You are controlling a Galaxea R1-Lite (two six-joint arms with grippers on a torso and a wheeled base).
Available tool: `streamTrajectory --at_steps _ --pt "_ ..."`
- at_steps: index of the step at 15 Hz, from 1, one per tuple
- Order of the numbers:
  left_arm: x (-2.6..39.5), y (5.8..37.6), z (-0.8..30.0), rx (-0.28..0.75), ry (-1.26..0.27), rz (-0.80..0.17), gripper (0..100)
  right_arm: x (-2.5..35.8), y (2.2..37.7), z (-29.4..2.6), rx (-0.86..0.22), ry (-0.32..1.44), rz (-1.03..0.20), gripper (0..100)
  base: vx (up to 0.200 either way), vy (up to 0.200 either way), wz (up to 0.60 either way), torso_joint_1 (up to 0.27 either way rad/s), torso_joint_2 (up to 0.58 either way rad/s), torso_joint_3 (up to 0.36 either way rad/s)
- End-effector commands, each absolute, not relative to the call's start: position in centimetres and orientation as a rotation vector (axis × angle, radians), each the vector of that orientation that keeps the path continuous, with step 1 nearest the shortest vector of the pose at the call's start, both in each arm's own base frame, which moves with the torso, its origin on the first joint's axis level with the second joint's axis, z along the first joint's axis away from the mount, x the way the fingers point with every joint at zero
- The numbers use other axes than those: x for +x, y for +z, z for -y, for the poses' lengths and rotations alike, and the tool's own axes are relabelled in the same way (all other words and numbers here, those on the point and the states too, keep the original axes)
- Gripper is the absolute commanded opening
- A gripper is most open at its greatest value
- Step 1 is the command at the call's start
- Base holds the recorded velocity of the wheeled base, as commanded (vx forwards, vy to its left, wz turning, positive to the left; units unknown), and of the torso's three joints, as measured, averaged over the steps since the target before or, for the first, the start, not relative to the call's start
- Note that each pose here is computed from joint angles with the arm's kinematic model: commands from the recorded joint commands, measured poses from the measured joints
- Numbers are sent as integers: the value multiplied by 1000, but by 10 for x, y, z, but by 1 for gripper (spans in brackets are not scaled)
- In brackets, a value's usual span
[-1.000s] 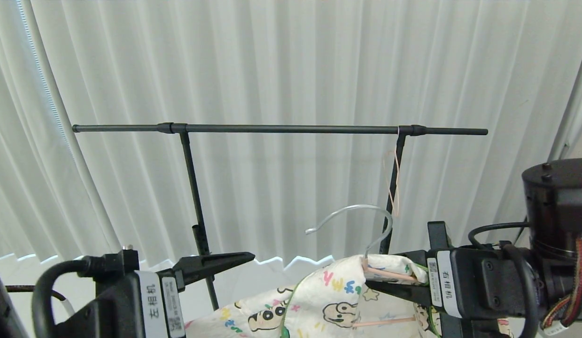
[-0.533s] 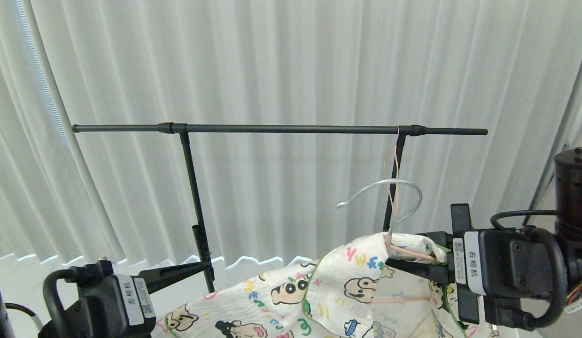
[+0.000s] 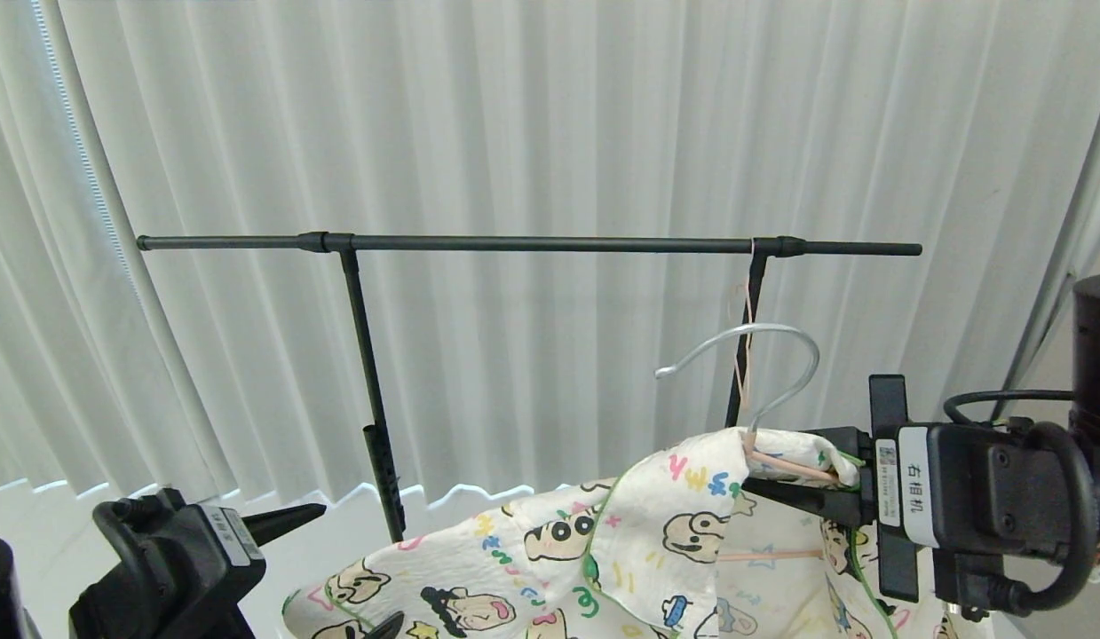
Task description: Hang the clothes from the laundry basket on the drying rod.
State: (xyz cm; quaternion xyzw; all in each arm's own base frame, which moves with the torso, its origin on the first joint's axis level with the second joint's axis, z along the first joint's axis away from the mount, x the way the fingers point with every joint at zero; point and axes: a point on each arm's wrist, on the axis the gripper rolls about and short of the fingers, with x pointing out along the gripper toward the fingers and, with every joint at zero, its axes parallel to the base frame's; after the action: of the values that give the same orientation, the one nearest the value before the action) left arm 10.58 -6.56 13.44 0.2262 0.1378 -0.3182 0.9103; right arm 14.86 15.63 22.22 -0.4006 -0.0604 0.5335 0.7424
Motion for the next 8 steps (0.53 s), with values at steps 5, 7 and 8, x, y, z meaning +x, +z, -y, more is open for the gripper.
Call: streamTrajectory --at_steps 5,7,8 --pt "110 131 67 472 -654 -313 0 146 224 -154 -879 1159 143 0 0 0 0 0 0 0" --pt "111 132 65 469 -627 -315 0 145 226 -152 -883 1141 141 0 0 0 0 0 0 0" --pt "113 132 61 463 -600 -318 0 144 225 -151 -884 1137 137 0 0 0 0 0 0 0"
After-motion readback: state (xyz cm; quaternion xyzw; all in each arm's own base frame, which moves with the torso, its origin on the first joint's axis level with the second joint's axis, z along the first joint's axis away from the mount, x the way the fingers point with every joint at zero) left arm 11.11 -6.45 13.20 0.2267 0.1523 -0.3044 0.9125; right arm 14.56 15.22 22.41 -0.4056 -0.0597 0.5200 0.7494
